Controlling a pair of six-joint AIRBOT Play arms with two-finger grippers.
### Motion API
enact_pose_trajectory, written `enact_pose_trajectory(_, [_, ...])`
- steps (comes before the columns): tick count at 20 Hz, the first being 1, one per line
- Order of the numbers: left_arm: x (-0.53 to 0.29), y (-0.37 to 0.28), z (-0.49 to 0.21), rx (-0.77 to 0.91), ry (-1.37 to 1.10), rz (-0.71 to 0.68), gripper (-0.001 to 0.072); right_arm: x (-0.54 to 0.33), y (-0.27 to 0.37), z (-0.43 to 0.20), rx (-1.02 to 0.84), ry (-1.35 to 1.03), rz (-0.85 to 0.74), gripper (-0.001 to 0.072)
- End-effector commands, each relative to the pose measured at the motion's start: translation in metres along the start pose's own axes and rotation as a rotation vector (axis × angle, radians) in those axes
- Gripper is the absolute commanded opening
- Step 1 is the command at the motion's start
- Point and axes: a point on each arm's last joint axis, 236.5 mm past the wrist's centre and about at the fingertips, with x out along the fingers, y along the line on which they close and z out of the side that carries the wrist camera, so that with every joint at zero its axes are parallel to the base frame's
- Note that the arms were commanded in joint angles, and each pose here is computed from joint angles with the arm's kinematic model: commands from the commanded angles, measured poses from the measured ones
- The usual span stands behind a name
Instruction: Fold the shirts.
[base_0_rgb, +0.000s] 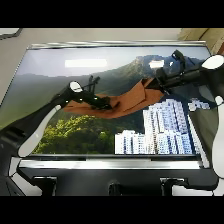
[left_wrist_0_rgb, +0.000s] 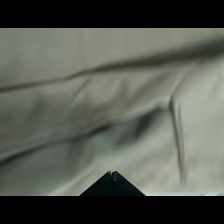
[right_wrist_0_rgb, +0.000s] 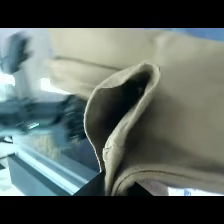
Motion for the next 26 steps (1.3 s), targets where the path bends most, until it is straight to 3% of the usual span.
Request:
enact_pose_trajectory(1, [0.052, -0.040, -0.018, -0.087, 0.033, -0.133, 0.0039, -0.027, 0.029, -0.019, -0.054, -0.015, -0.002, 0.0038])
enact_pose_trajectory(4, [0.089, -0.063, -0.042, -0.082, 0.077, -0.183, 0.0037, -0.039, 0.029, -0.022, -0.070, -0.045, -0.053, 0.0038])
enact_pose_trajectory(7, [0.068, -0.053, -0.013, -0.043, -0.022, -0.141, 0.0036, -0.038, 0.023, -0.015, -0.066, -0.068, -0.071, 0.0037])
enact_pose_trajectory(11, [-0.041, -0.003, 0.036, 0.063, -0.157, 0.048, 0.0036, -0.006, 0.035, 0.002, -0.087, -0.105, -0.047, 0.0037])
enact_pose_trajectory(15, [-0.182, 0.021, 0.073, 0.088, -0.380, 0.161, 0.0036, 0.086, 0.058, -0.002, -0.119, -0.041, -0.001, 0.0037])
enact_pose_trajectory(19, [-0.296, 0.005, 0.076, 0.121, -0.592, 0.197, 0.0037, 0.184, 0.082, -0.012, -0.045, 0.008, 0.148, 0.0038])
enact_pose_trajectory(23, [-0.347, -0.035, 0.062, 0.194, -0.701, 0.202, 0.0037, 0.259, 0.081, -0.021, 0.134, 0.036, 0.247, 0.0040])
enact_pose_trajectory(24, [-0.348, -0.043, 0.059, 0.210, -0.705, 0.196, 0.0037, 0.271, 0.080, -0.022, 0.180, 0.037, 0.268, 0.0119])
enact_pose_trajectory(25, [-0.346, -0.049, 0.057, 0.221, -0.702, 0.191, 0.0037, 0.277, 0.080, -0.021, 0.224, 0.040, 0.291, 0.0417])
enact_pose_trajectory(26, [-0.340, -0.053, 0.056, 0.229, -0.692, 0.185, 0.0037, 0.278, 0.085, -0.020, 0.232, 0.043, 0.331, 0.0639])
